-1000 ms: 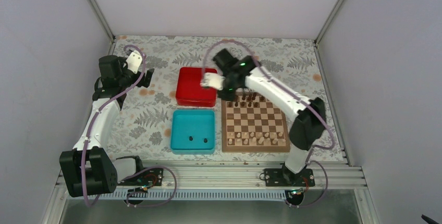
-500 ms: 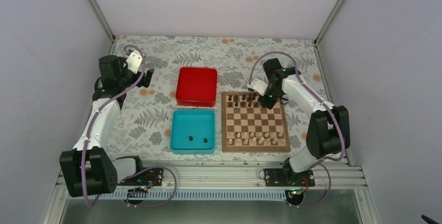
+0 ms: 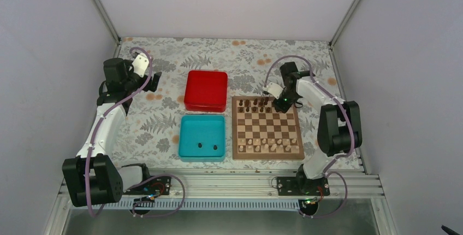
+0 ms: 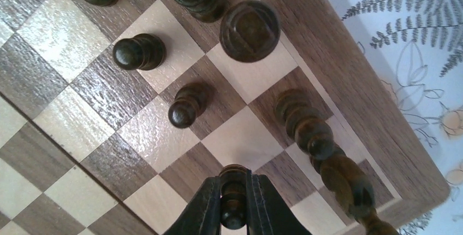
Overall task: Set up the chess pieces on the board
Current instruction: Place the chess piece on the chessboard.
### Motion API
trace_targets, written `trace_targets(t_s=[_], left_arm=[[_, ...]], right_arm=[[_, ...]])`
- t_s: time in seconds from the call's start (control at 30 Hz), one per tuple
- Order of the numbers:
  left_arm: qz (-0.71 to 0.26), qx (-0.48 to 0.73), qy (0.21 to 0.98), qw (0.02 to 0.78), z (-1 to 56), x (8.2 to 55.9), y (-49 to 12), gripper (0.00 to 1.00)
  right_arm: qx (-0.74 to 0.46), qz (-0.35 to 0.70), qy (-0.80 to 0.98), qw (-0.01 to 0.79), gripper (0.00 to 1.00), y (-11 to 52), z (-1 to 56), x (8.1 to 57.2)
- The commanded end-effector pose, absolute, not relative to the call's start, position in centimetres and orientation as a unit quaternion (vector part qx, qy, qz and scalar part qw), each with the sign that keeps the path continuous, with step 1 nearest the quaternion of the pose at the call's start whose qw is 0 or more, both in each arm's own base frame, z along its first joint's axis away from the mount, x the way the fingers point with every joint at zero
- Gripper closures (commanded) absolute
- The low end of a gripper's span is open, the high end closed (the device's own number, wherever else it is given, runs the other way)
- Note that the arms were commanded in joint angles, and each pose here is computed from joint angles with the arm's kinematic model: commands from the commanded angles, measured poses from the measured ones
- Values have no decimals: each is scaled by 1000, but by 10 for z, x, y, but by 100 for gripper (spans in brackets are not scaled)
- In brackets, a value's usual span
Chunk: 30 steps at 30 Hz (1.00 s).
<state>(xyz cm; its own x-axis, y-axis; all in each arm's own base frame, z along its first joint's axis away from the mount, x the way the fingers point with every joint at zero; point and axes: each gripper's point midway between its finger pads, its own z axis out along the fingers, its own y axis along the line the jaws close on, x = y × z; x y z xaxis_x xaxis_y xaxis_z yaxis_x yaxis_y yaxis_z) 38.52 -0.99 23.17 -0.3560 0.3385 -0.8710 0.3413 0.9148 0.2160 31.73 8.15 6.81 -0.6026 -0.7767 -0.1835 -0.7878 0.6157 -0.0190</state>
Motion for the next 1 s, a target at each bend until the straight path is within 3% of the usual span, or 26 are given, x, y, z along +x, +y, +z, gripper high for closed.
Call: trace_targets(t_s=[0.0,0.73,0.97], left_arm=[[-6,210,819,534,235,385,-11,0],[-10,213,821,530,232,385,-12,0],[-10,214,820,531,233,385,-12,0]], right_arm=[[-441,49,891,98,89,89,65,329],[-443,60,890,85,88,91,59,329],[-443,57,891,77,80,89,55,326]])
